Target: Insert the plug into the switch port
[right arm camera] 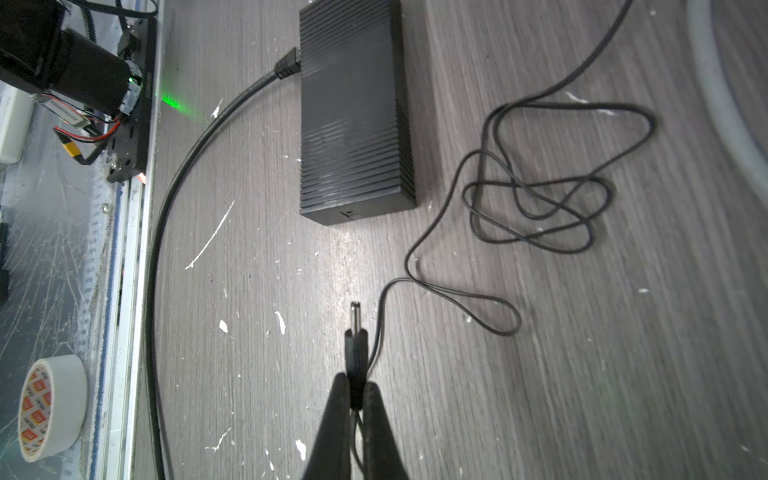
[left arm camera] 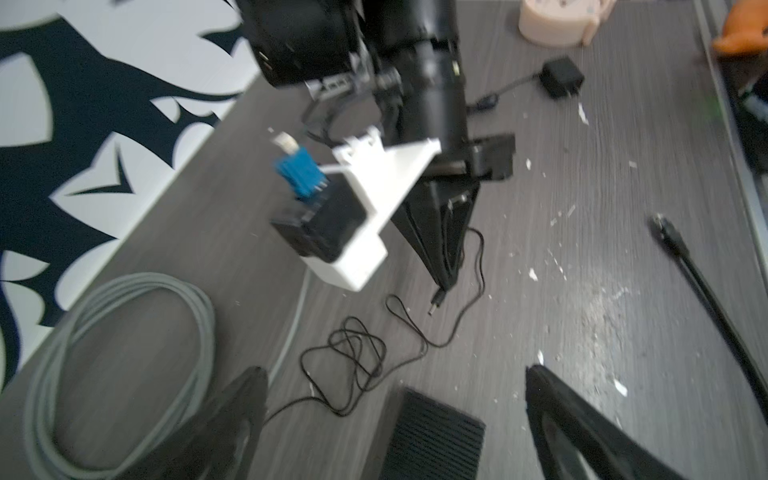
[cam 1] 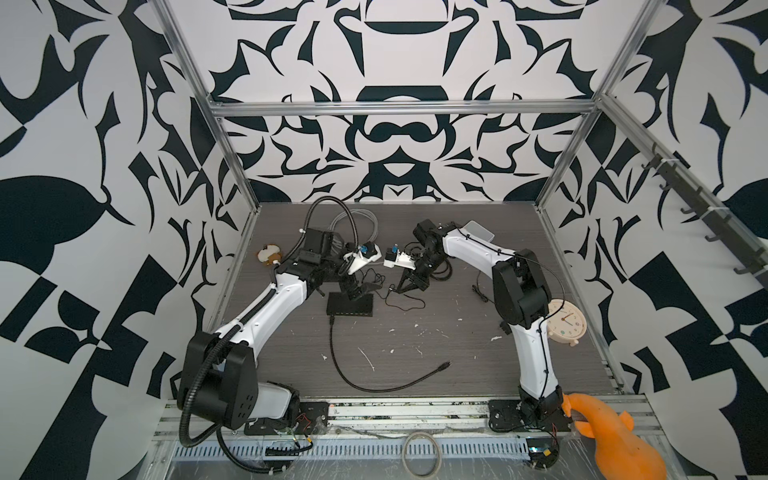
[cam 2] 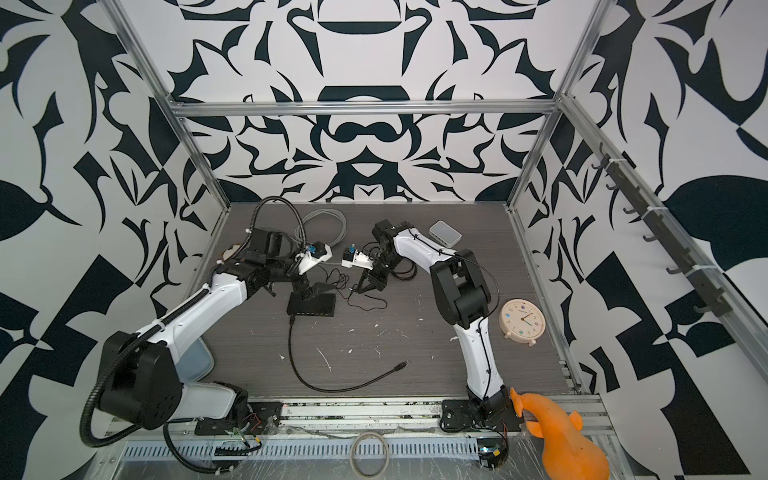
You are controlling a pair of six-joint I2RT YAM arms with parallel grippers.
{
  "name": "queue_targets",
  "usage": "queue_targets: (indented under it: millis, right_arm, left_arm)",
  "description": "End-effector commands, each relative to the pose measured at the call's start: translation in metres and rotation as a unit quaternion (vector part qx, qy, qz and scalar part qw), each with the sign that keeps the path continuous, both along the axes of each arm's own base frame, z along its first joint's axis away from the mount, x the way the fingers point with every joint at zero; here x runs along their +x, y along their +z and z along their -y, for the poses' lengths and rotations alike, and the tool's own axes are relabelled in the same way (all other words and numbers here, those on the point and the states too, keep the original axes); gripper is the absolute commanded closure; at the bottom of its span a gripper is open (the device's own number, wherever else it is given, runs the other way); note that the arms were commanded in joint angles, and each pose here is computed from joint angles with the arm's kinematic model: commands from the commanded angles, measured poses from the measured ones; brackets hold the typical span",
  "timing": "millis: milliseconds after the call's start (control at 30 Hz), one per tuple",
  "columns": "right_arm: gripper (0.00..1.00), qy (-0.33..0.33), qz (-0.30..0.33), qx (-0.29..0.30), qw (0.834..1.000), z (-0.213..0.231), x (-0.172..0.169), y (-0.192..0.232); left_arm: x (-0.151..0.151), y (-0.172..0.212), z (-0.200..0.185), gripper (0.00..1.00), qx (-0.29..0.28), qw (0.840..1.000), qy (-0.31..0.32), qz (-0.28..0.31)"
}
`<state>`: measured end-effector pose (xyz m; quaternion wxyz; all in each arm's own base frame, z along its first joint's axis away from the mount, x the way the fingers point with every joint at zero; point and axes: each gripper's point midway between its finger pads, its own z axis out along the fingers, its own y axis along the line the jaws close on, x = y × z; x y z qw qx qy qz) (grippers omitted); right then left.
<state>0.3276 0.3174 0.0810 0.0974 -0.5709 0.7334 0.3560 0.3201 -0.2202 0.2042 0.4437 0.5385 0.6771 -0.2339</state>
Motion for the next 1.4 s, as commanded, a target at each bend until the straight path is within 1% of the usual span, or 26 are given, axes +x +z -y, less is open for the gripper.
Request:
queue_targets:
  millis: [0, 67, 133, 167, 200, 233, 267, 300, 367, 400, 433, 500, 533, 567, 600, 633, 700, 733, 800, 867, 933, 1000, 1100, 1167, 1300, 1367]
  right_arm:
    - [1.00, -0.017, 0.016, 0.002, 1.000, 0.003, 0.004, 0.023]
    - [1.00, -0.023, 0.017, 0.001, 1.000, 0.003, 0.004, 0.026]
    - [1.00, -0.027, 0.020, -0.001, 0.999, 0.005, 0.004, 0.028]
    - [1.00, -0.030, 0.024, -0.003, 0.999, 0.006, 0.005, 0.028]
    - [1.00, -0.033, 0.025, -0.006, 0.999, 0.007, 0.004, 0.028]
    - [1.00, -0.035, 0.028, -0.006, 0.999, 0.007, 0.005, 0.029]
    - [1.00, -0.038, 0.029, -0.006, 0.999, 0.008, 0.005, 0.030]
    - [1.00, -0.041, 0.030, -0.006, 0.999, 0.008, 0.005, 0.031]
    - [1.00, -0.046, 0.032, -0.001, 0.998, 0.006, 0.006, 0.035]
    - [1.00, -0.051, 0.034, 0.002, 0.998, 0.006, 0.008, 0.037]
    - [1.00, -0.052, 0.033, 0.007, 0.998, 0.004, 0.008, 0.039]
    - [1.00, -0.057, 0.036, 0.015, 0.998, 0.002, 0.009, 0.045]
    - [1.00, -0.060, 0.037, 0.017, 0.997, 0.001, 0.009, 0.048]
    - [1.00, -0.062, 0.038, 0.020, 0.997, 0.001, 0.010, 0.050]
    - [1.00, -0.064, 0.039, 0.023, 0.997, 0.000, 0.010, 0.052]
    - [1.00, -0.067, 0.039, 0.025, 0.997, 0.000, 0.010, 0.053]
    - [1.00, -0.068, 0.037, 0.031, 0.997, -0.001, 0.008, 0.055]
    - [1.00, -0.068, 0.038, 0.032, 0.996, -0.002, 0.008, 0.054]
    - [1.00, -0.066, 0.038, 0.035, 0.996, -0.003, 0.005, 0.054]
    - [1.00, -0.064, 0.037, 0.036, 0.997, -0.006, 0.003, 0.052]
    - [1.00, -0.063, 0.037, 0.038, 0.997, -0.008, 0.003, 0.050]
    - [1.00, -0.064, 0.035, 0.040, 0.996, -0.009, 0.002, 0.049]
    - [1.00, -0.067, 0.036, 0.042, 0.996, -0.011, 0.003, 0.049]
    - [1.00, -0.065, 0.034, 0.043, 0.996, -0.012, 0.002, 0.048]
    - [1.00, -0.063, 0.034, 0.045, 0.996, -0.015, 0.001, 0.049]
    - [1.00, -0.063, 0.033, 0.046, 0.996, -0.016, 0.001, 0.049]
  left_arm:
    - [0.006, 0.040, 0.002, 0.01, -0.091, 0.996, 0.010, 0.012]
    - [0.009, 0.058, -0.002, 0.01, -0.115, 0.992, 0.030, 0.039]
    - [0.019, 0.085, -0.012, 0.01, -0.154, 0.982, 0.094, 0.052]
    - [0.037, 0.095, -0.027, 0.00, -0.179, 0.967, 0.179, 0.035]
    - [0.052, 0.106, -0.044, 0.01, -0.198, 0.947, 0.253, 0.024]
    - [0.059, 0.111, -0.054, 0.01, -0.192, 0.938, 0.290, 0.017]
    - [0.062, 0.111, -0.059, 0.01, -0.176, 0.939, 0.296, 0.008]
    - [0.064, 0.111, -0.060, 0.00, -0.175, 0.940, 0.294, 0.000]
    - [0.065, 0.107, -0.056, 0.00, -0.194, 0.936, 0.291, -0.036]
    - [0.067, 0.105, -0.057, 0.01, -0.211, 0.925, 0.308, -0.065]
    - [0.072, 0.093, -0.057, 0.03, -0.216, 0.915, 0.325, -0.102]
    - [0.073, 0.070, -0.059, 0.11, -0.229, 0.880, 0.368, -0.194]
    - [0.071, 0.058, -0.062, 0.14, -0.230, 0.857, 0.395, -0.237]
    - [0.065, 0.046, -0.060, 0.20, -0.237, 0.833, 0.407, -0.290]
    - [0.056, 0.035, -0.055, 0.22, -0.236, 0.820, 0.405, -0.328]
    - [0.049, 0.025, -0.053, 0.24, -0.239, 0.802, 0.414, -0.358]
    - [0.036, 0.004, -0.046, 0.27, -0.254, 0.759, 0.419, -0.429]
    - [0.031, -0.003, -0.043, 0.29, -0.256, 0.744, 0.417, -0.455]
    - [0.021, -0.015, -0.028, 0.33, -0.256, 0.725, 0.400, -0.500]
    - [0.014, -0.024, -0.006, 0.37, -0.250, 0.720, 0.373, -0.529]
    - [0.010, -0.036, 0.009, 0.43, -0.244, 0.704, 0.361, -0.561]
    - [0.009, -0.050, 0.015, 0.46, -0.239, 0.685, 0.363, -0.585]
    - [0.010, -0.062, 0.019, 0.48, -0.245, 0.671, 0.362, -0.599]
    - [0.010, -0.066, 0.024, 0.50, -0.251, 0.665, 0.356, -0.607]
    - [0.010, -0.068, 0.039, 0.51, -0.246, 0.671, 0.342, -0.611]
    - [0.011, -0.068, 0.045, 0.51, -0.248, 0.670, 0.336, -0.613]
